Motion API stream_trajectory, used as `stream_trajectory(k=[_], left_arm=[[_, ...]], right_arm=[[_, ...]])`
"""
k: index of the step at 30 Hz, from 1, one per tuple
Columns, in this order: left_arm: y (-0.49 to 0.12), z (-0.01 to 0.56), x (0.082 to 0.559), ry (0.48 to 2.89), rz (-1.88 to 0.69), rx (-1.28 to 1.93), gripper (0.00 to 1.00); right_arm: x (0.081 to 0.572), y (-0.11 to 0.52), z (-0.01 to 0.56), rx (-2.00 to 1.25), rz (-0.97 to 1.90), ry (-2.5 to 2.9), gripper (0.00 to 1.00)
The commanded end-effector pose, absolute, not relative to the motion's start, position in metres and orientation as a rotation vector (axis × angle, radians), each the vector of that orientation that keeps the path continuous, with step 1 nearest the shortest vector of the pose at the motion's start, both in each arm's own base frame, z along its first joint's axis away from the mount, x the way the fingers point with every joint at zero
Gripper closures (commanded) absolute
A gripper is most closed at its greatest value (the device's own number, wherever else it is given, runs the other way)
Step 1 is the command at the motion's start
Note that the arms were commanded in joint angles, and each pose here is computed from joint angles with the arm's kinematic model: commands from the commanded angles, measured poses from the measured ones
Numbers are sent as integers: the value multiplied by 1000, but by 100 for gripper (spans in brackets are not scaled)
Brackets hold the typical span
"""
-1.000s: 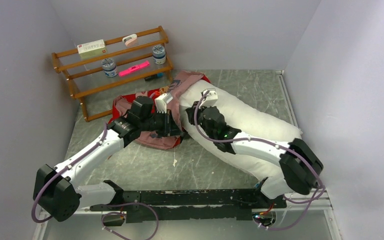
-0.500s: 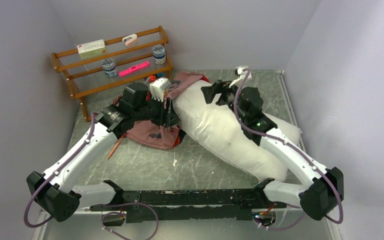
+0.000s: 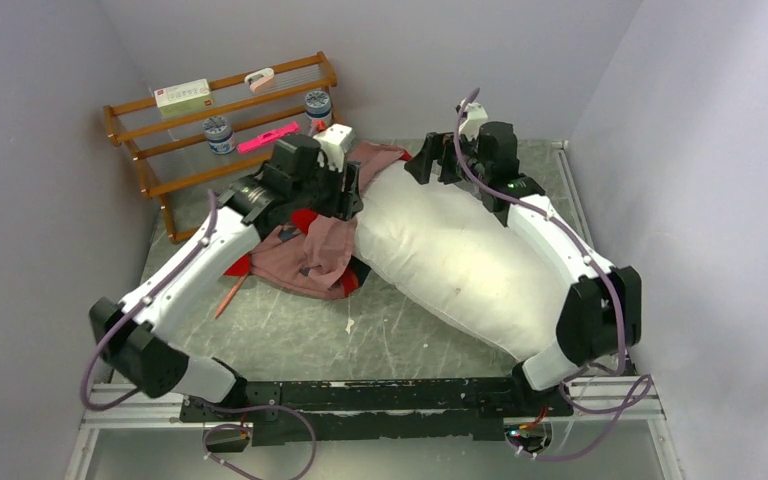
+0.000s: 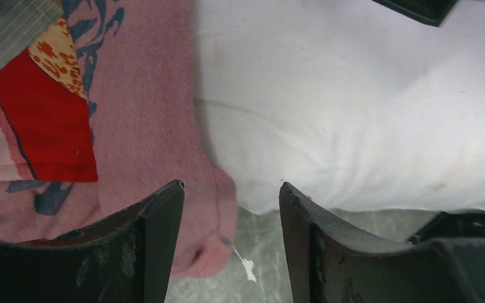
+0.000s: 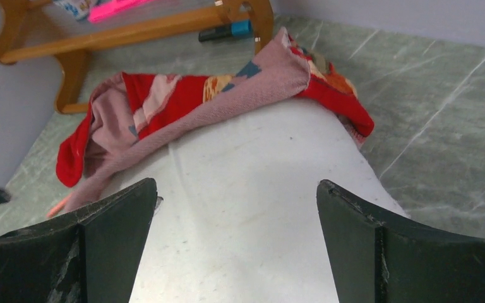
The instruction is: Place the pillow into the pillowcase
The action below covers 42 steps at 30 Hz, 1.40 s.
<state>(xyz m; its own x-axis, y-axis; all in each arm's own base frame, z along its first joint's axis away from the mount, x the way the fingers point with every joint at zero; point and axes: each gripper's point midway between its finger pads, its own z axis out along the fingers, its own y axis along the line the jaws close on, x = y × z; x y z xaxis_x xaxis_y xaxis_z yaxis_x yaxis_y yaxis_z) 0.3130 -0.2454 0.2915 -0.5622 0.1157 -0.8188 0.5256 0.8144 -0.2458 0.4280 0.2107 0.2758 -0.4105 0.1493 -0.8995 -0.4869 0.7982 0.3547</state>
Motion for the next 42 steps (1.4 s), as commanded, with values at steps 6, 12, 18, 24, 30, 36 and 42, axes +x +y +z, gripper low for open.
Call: stream_trajectory(k=[6,12,18,24,30,36,42], left_arm=[[-278,293,408,2013,-462,452,37],[-292,261,445,2040,-439,425,35],[-285,222,461,2120,-345,366,38],[-288,224,461,2087,-364,387,60],[-314,284,431,1948,-653,423,95],[-328,363,387,1789,-945,411,95],[-347,403,340,1647,-1279,467,95]], right_arm=[[443,222,227,-400,836,2030,3],[422,231,186,-500,921,2129,9],[383,236,179,-488,973,2084,70],[365,243,197,-461,975,1994,100],[348,259,219,-459,1012,1897,100],[345,265,239,-415,1023,1835,100],[345,266,265,-314,1068,1723,100]])
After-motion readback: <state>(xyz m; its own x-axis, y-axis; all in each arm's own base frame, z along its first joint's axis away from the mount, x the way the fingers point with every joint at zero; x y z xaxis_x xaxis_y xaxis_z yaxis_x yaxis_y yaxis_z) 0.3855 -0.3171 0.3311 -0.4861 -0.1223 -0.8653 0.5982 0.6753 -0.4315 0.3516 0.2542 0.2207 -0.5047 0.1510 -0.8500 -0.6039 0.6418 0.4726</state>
